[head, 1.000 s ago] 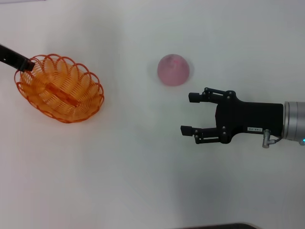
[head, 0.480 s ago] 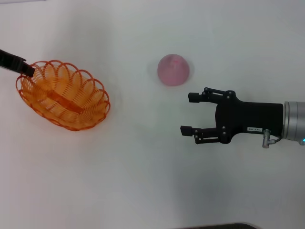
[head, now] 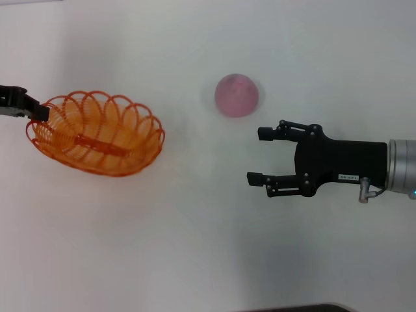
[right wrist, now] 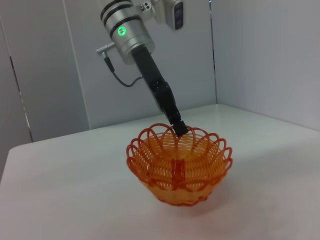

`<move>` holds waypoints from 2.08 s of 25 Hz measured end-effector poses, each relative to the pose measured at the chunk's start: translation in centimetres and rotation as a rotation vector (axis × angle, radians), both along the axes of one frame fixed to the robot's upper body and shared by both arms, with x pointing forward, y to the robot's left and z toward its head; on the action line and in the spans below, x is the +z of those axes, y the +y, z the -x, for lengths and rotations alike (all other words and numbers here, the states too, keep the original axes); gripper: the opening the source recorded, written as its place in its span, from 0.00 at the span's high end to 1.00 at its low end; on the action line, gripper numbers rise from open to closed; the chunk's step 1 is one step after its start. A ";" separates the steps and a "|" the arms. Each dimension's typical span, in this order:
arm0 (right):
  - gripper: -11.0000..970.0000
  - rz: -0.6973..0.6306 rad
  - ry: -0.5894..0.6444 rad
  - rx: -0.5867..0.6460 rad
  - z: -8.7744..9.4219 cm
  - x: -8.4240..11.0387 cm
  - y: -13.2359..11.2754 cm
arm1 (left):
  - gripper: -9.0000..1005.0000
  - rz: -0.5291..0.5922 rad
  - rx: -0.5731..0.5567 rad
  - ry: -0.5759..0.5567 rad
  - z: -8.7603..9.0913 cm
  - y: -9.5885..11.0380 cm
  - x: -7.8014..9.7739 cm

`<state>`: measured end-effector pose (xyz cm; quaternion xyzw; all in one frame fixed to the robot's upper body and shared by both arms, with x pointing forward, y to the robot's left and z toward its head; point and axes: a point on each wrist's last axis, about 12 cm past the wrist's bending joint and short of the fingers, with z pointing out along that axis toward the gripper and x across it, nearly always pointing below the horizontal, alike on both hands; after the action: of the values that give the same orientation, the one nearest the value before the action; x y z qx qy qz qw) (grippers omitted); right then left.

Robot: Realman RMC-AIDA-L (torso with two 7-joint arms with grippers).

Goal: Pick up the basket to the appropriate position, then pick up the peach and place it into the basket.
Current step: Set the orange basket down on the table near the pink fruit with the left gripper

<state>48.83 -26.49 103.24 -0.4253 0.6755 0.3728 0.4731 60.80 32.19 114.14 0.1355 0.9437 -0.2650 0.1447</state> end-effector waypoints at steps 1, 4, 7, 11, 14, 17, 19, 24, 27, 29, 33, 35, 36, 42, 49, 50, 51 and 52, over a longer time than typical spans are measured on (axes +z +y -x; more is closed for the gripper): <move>0.06 -0.002 0.000 0.001 0.0 0.0 0.0 | 0.94 0.020 0.013 0.002 0.2 0.2 -0.1; 0.06 -0.009 -0.002 0.000 0.0 0.1 0.0 | 0.94 0.079 0.058 0.007 1.1 0.7 -0.8; 0.06 -0.018 -0.003 -0.006 0.1 0.2 -0.1 | 0.94 0.107 0.088 0.012 2.1 0.9 -1.5; 0.06 -0.022 -0.004 -0.010 0.2 0.2 -0.3 | 0.94 0.124 0.117 0.013 3.4 0.8 -2.7; 0.06 -0.023 -0.004 -0.011 0.3 0.2 -0.4 | 0.94 0.141 0.131 0.016 4.3 0.6 -3.3; 0.06 -0.022 -0.004 -0.010 0.4 0.1 -0.5 | 0.94 0.172 0.144 0.016 5.2 0.3 -3.8; 0.06 -0.020 -0.002 -0.010 0.5 0.1 -0.5 | 0.94 0.185 0.152 0.014 5.5 0.2 -4.0; 0.06 -0.017 0.008 -0.020 1.0 -0.2 -0.9 | 0.94 0.202 0.163 0.019 6.2 -0.3 -4.7; 0.06 -0.012 0.018 -0.030 1.5 -0.4 -1.3 | 0.94 0.212 0.162 0.022 6.6 -0.8 -5.1; 0.06 -0.009 0.023 -0.041 1.8 -0.6 -1.6 | 0.94 0.223 0.168 0.019 6.9 -1.1 -5.4; 0.06 -0.004 0.026 -0.053 2.3 -0.8 -2.0 | 0.94 0.250 0.187 -0.001 7.0 -1.5 -5.7; 0.06 -0.003 0.027 -0.056 2.4 -0.9 -2.0 | 0.94 0.262 0.204 -0.014 7.0 -1.6 -5.9; 0.06 -0.002 0.027 -0.058 2.4 -0.9 -2.0 | 0.94 0.263 0.210 -0.020 6.9 -1.7 -6.1; 0.06 0.002 0.025 -0.056 2.3 -0.9 -2.0 | 0.94 0.221 0.196 -0.049 6.7 -2.2 -6.8; 0.06 0.020 0.029 -0.071 2.3 -1.0 -2.4 | 0.94 0.165 0.160 -0.086 6.0 -2.7 -6.6; 0.06 0.025 0.030 -0.073 2.3 -1.0 -2.5 | 0.94 0.161 0.159 -0.088 5.9 -2.8 -6.6; 0.06 0.029 0.033 -0.073 2.3 -1.1 -2.6 | 0.94 0.158 0.160 -0.091 5.9 -2.8 -6.6; 0.06 0.033 0.036 -0.073 2.3 -1.1 -2.6 | 0.94 0.156 0.163 -0.092 5.8 -2.8 -6.6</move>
<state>46.49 -29.12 102.10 -0.4016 0.7049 0.3518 0.4671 54.98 29.41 107.58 0.0585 0.9204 -0.3186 0.2189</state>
